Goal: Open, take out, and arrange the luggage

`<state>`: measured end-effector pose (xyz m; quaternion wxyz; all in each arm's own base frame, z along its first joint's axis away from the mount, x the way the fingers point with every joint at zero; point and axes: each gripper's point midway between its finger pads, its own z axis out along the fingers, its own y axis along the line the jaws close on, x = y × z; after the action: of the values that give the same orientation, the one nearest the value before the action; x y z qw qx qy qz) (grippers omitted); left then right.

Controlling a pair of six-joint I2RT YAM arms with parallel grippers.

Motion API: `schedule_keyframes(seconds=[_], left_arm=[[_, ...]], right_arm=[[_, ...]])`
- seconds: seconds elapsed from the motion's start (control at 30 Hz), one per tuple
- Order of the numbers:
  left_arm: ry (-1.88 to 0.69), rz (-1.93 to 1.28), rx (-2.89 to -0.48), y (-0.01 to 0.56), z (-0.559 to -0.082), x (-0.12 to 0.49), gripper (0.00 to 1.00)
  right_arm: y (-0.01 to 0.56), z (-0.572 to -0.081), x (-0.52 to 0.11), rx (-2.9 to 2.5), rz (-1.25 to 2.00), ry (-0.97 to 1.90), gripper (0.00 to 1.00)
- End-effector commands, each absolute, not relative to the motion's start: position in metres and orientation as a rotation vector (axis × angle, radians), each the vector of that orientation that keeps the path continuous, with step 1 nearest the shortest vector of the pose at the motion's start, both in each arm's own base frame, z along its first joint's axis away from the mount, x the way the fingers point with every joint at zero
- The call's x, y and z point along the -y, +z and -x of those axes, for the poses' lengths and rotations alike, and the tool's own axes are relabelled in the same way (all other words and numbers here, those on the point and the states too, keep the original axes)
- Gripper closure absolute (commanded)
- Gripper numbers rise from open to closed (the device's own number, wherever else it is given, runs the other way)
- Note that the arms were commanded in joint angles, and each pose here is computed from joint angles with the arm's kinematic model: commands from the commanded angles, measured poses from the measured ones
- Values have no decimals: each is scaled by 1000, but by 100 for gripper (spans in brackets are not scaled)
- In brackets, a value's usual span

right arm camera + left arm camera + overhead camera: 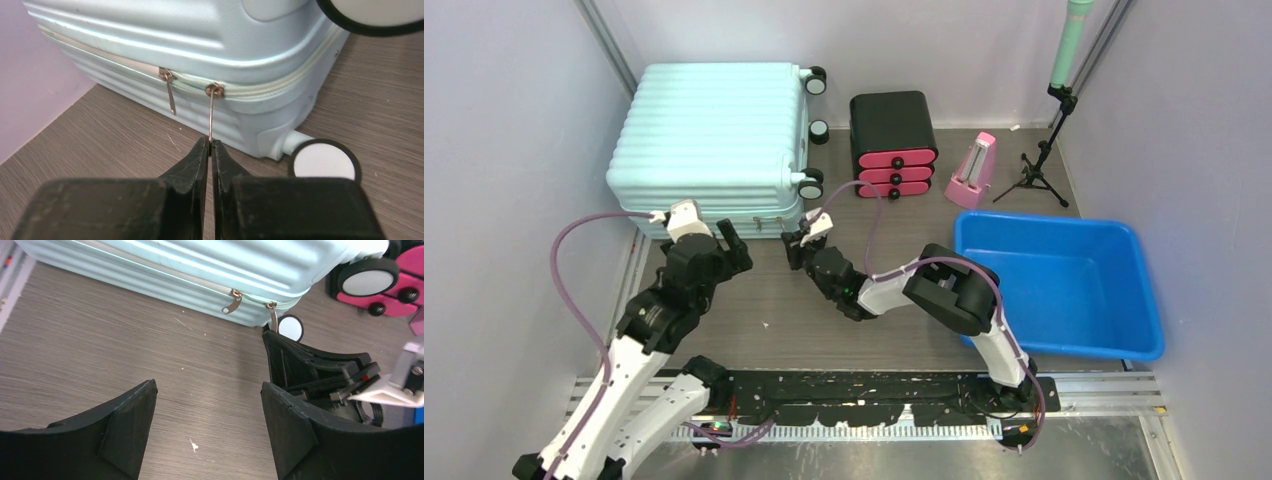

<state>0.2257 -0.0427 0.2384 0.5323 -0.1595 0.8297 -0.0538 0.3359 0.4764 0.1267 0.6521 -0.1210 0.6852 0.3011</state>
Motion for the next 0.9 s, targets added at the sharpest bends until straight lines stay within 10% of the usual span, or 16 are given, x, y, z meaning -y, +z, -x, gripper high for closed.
schedule_keyframes(seconds=[0.0, 0.47, 0.87], left_arm=[[-176, 387, -1990, 225, -253, 65, 21], [-44, 387, -1982, 169, -336, 75, 25], [-241, 525, -1992, 224, -318, 58, 29]], right_arm=[[144, -330, -465, -1520, 250, 691, 100], [152, -324, -441, -1509, 257, 663, 99], [166, -338, -445, -1533, 195, 654, 47]])
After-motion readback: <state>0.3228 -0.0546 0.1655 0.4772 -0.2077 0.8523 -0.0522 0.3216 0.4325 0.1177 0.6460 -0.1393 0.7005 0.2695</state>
